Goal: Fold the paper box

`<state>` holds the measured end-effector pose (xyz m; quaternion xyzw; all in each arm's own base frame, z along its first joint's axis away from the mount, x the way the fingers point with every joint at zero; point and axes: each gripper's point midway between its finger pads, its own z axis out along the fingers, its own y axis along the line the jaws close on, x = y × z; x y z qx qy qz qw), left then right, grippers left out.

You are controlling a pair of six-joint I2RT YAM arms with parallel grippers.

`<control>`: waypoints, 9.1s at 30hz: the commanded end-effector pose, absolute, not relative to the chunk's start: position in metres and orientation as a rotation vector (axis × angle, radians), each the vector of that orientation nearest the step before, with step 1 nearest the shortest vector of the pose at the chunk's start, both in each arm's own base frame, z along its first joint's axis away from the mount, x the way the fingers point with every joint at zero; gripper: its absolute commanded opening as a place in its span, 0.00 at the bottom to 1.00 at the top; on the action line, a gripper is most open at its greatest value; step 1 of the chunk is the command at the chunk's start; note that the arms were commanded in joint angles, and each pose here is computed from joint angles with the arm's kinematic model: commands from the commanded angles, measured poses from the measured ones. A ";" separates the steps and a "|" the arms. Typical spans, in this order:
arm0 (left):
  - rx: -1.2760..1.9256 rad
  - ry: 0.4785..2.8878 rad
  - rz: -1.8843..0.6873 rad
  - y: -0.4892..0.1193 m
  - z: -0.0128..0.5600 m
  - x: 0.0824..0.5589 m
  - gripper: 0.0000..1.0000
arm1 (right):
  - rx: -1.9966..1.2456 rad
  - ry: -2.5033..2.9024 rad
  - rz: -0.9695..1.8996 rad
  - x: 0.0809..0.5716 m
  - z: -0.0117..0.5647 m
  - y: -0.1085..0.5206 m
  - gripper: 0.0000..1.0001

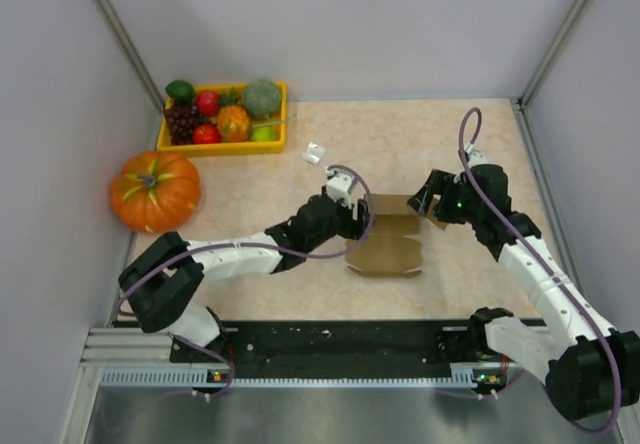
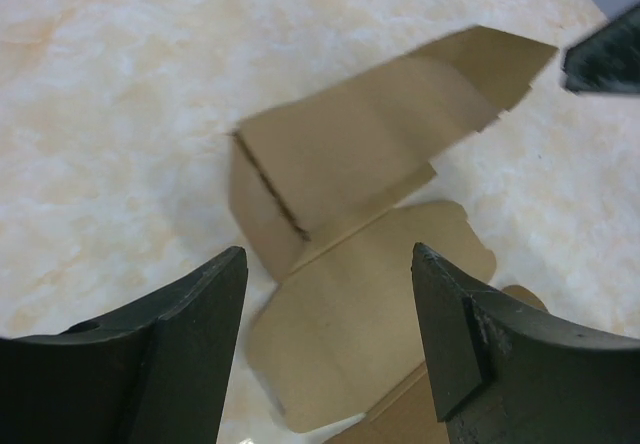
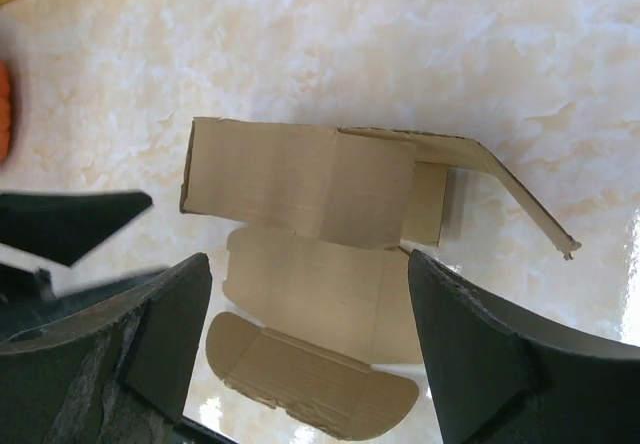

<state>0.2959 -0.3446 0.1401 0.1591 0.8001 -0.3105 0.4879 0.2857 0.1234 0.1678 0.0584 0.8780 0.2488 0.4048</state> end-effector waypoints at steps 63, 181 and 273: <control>0.112 1.567 -0.245 -0.344 0.127 0.310 0.00 | 0.488 1.921 1.480 0.323 0.191 0.214 0.00; 0.034 1.667 -0.141 -0.299 0.108 0.295 0.00 | -0.973 2.241 0.010 0.340 0.160 0.164 0.44; 0.022 1.660 -0.169 -0.298 0.105 0.293 0.00 | -0.387 1.724 -0.002 0.321 0.103 0.236 0.41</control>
